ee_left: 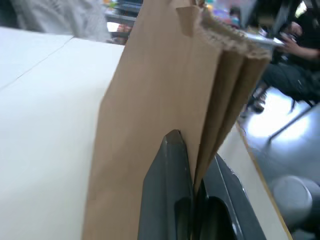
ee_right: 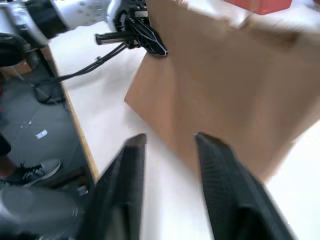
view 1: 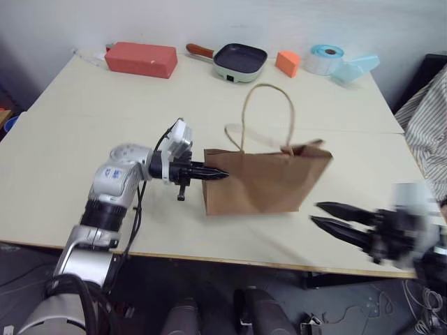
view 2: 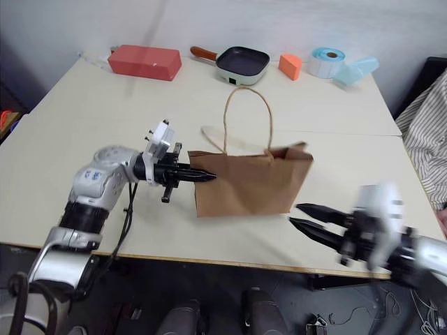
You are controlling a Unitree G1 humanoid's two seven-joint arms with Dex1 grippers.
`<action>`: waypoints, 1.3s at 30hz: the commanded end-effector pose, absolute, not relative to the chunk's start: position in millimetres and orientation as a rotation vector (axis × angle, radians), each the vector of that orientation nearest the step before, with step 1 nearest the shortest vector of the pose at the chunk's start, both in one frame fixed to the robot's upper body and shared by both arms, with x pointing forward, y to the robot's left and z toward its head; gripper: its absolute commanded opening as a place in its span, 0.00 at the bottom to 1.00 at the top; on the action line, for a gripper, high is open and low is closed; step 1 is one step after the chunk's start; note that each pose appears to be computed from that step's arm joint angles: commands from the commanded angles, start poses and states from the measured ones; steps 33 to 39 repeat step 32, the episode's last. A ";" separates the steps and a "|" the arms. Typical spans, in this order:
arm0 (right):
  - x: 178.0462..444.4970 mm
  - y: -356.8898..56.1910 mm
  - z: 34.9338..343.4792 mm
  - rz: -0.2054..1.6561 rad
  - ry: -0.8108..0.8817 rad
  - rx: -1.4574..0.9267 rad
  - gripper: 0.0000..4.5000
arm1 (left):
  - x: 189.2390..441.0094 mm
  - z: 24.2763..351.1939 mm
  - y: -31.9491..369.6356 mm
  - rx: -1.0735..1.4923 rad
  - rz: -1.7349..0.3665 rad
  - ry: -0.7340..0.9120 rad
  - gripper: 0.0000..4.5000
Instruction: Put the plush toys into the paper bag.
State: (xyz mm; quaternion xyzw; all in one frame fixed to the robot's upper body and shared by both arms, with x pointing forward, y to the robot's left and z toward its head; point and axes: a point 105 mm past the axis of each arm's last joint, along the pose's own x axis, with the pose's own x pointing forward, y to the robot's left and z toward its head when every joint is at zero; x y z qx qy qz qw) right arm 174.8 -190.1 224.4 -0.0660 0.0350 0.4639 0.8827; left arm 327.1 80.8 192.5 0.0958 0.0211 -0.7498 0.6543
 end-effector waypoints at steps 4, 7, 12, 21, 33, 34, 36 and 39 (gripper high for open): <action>161.1 -208.0 235.8 0.880 0.083 -0.179 0.84 | 334.6 169.0 83.6 0.363 -1.752 0.051 0.00; 164.1 -204.6 230.8 0.890 0.090 -0.173 0.99 | 338.9 164.7 83.8 0.369 -1.716 0.049 0.00; 171.1 -207.3 225.5 0.925 0.115 -0.179 1.00 | 334.2 172.0 98.8 0.355 -1.670 0.062 0.19; 183.5 -233.9 234.9 1.042 0.206 -0.197 1.00 | 271.5 242.0 175.2 0.144 -1.521 0.231 0.75; 211.5 -262.6 285.0 1.127 0.169 -0.156 1.00 | 214.7 286.0 249.5 0.185 -1.242 0.350 0.99; 211.5 -262.6 285.0 1.127 0.169 -0.156 1.00 | 214.7 286.0 249.5 0.185 -1.242 0.350 0.99; 211.5 -262.6 285.0 1.127 0.169 -0.156 1.00 | 214.7 286.0 249.5 0.185 -1.242 0.350 0.99; 211.5 -262.6 285.0 1.127 0.169 -0.156 1.00 | 214.7 286.0 249.5 0.185 -1.242 0.350 0.99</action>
